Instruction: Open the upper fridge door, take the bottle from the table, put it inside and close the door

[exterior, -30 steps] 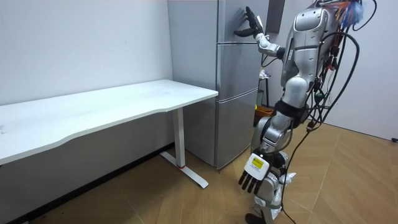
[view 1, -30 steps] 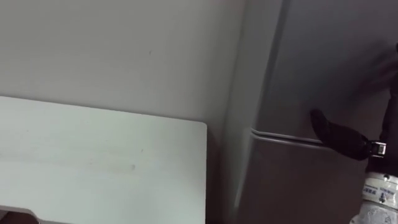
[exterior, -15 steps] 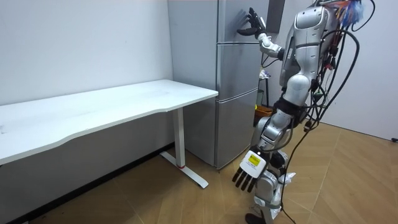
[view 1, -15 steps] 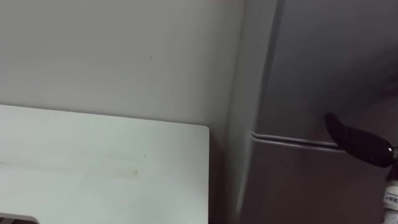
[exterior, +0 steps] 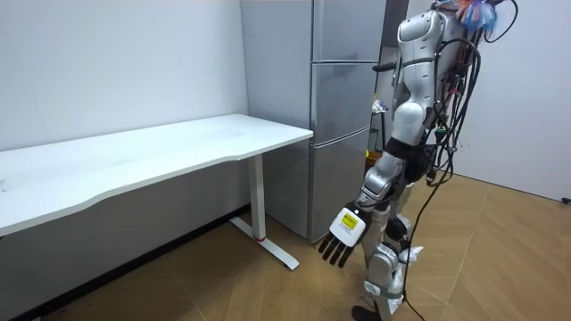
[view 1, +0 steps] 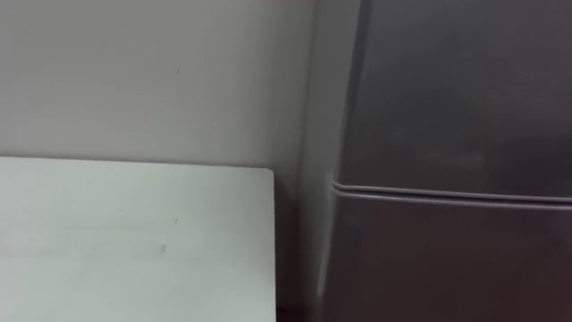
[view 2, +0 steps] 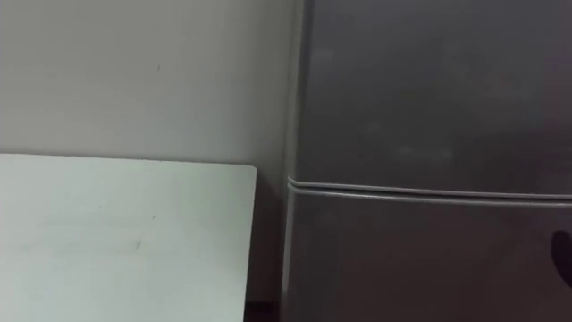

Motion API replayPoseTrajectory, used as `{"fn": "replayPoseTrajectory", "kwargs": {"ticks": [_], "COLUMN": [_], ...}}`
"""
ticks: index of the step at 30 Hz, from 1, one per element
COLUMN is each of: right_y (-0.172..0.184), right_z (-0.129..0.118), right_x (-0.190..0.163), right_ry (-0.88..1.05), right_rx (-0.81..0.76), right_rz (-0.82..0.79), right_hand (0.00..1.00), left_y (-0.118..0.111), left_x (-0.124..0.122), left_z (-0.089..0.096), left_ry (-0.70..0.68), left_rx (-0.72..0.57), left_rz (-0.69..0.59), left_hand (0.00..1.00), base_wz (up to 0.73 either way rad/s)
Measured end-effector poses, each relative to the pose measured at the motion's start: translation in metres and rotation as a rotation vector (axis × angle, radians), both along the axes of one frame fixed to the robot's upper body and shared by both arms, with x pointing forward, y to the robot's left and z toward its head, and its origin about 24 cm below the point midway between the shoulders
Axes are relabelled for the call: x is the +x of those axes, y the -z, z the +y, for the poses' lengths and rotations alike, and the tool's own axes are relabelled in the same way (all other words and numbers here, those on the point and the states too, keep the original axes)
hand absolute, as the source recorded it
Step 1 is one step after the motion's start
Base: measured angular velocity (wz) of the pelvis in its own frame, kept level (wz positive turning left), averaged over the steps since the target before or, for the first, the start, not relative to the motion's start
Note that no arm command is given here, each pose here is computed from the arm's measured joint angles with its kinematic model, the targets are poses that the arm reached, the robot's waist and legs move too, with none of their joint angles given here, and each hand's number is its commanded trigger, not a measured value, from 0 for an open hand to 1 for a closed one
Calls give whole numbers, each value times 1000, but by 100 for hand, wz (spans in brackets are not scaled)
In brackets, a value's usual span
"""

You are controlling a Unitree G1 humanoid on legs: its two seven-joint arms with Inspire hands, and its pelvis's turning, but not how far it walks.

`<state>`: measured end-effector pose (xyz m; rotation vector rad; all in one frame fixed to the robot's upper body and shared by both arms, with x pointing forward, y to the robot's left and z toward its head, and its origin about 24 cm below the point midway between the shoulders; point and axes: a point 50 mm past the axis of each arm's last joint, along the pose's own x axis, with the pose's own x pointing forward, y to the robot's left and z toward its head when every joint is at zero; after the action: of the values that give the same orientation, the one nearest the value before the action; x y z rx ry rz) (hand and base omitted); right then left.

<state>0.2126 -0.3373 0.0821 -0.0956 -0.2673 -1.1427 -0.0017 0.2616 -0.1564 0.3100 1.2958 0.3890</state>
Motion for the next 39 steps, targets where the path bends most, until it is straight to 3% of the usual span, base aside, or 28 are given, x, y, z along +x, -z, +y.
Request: {"fn": "replayPoseTrajectory", "kwargs": {"ticks": [4, 9, 11, 17, 24, 29, 39], "right_y": [21, 66, 99, 161, 205, 227, 241], "right_z": [-10, -21, -20, 0, 30, 49, 88], "right_x": [-13, -37, -54, -100, -140, -169, -152], "right_ry": [64, 172, 254, 377, 353, 197, -269], "right_rx": [241, 479, 611, 784, 850, 851, 769], "right_rz": [-37, 31, 102, 335, 653, 949, 1165], "right_hand": [0, 0, 0, 0, 0, 0, 0], "left_y": [-2, -3, -2, 2, 3, 5, 7], "left_x": [4, 7, 7, 5, 2, -2, 16], "left_z": [0, 1, -1, -13, -15, -18, -26], "left_ry": [-24, -74, -106, -148, -157, -164, -133], "left_rx": [4, 29, 24, -18, -30, -37, -60], "left_rz": [-36, -60, -68, -68, -60, -35, -69], "left_hand": [0, 0, 0, 0, 0, 0, 0], "base_wz": [0, 0, 0, -2, -2, 1, -1]}}
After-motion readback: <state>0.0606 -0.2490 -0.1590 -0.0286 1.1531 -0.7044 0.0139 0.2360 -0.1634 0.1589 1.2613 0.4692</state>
